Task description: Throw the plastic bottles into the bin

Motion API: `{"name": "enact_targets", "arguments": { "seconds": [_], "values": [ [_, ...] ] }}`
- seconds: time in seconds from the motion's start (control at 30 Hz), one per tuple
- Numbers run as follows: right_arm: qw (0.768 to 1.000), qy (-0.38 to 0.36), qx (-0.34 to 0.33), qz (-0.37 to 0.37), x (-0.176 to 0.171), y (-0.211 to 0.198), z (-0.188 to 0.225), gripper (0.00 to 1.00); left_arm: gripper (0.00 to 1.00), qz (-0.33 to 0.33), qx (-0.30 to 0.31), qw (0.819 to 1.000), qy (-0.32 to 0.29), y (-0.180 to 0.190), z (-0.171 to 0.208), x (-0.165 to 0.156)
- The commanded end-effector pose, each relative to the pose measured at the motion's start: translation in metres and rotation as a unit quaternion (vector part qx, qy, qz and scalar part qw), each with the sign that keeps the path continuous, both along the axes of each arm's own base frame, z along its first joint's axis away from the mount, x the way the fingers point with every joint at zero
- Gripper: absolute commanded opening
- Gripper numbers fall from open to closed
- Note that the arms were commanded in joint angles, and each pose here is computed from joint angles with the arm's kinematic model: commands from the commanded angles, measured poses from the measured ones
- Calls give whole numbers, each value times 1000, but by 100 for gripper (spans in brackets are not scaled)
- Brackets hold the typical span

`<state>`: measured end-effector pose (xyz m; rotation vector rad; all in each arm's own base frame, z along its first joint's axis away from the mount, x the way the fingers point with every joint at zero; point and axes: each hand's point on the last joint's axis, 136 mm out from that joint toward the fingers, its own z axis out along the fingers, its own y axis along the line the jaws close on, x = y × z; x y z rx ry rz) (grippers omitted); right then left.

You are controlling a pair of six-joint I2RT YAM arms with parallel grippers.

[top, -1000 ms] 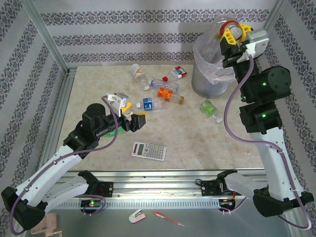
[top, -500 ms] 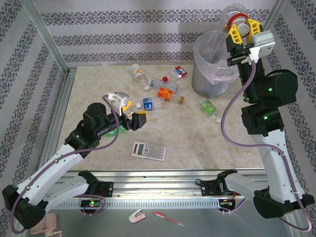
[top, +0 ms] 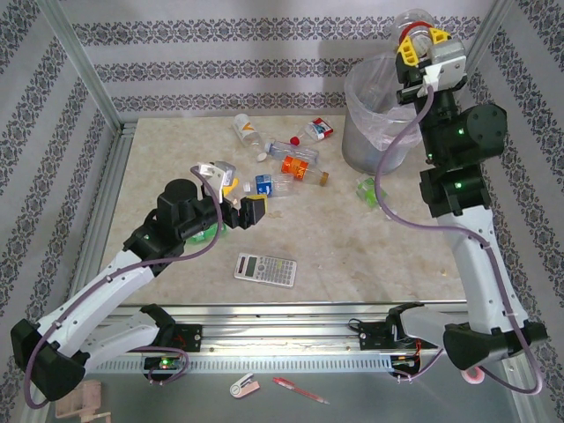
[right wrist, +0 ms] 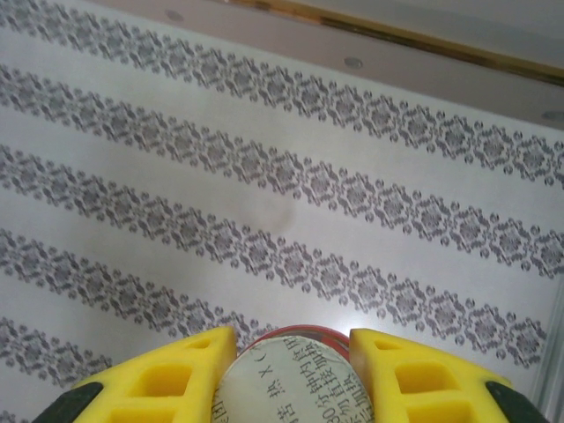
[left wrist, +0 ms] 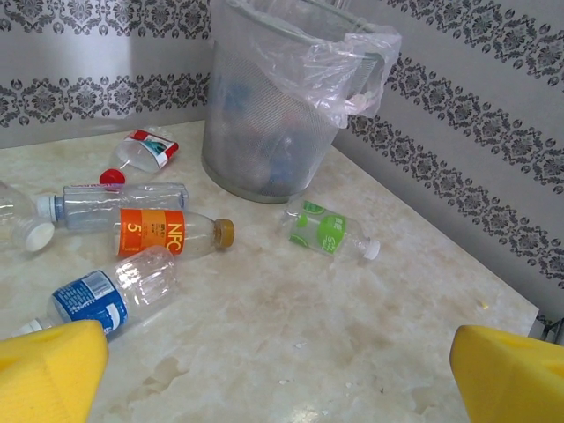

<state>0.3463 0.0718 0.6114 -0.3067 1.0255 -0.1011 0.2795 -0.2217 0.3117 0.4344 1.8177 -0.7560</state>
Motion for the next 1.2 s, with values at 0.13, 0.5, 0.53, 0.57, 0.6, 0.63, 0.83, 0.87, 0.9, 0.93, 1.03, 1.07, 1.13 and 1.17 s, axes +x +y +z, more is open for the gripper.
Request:
{"name": "enact_targets", "arguments": {
  "seconds": [0.13,0.5,0.53,0.57,0.6,0.63,0.83,0.87,0.9,0.93,1.03,1.07,1.13,1.17],
  "values": [
    [981,174,79,-21,108,-34,-115,0,100,4,-13,999,-31,-5,30,7],
    [950,291,117,-14,148,-43,-170,63,100,12,12,1000,-4,-6,30,14],
    [951,287,114,-8,145,-41,-163,66,100,15,11,1000,-2,-5,30,15],
    [952,284,114,-3,142,-39,-156,69,100,17,10,1000,-1,-5,30,14],
    [952,284,115,1,140,-38,-152,71,100,19,10,1000,1,-4,29,14],
    [952,284,115,9,137,-35,-148,73,100,24,8,1000,3,-2,28,14],
    [952,280,111,57,120,-19,-129,85,100,81,2,996,23,17,21,18],
    [952,278,111,65,116,-17,-126,86,100,91,2,995,27,20,20,19],
    [951,278,111,71,113,-15,-124,88,100,107,3,994,32,26,17,20],
    [951,278,114,79,110,-13,-121,89,100,125,4,991,38,32,16,22],
    [947,280,113,111,99,-3,-117,91,100,173,11,983,66,50,5,24],
    [946,279,112,119,95,0,-115,91,100,185,12,980,75,55,2,25],
    [944,280,109,137,87,8,-113,92,100,208,10,974,92,63,-3,25],
    [943,280,107,145,84,12,-113,93,100,217,8,971,100,67,-6,26]
  ]
}}
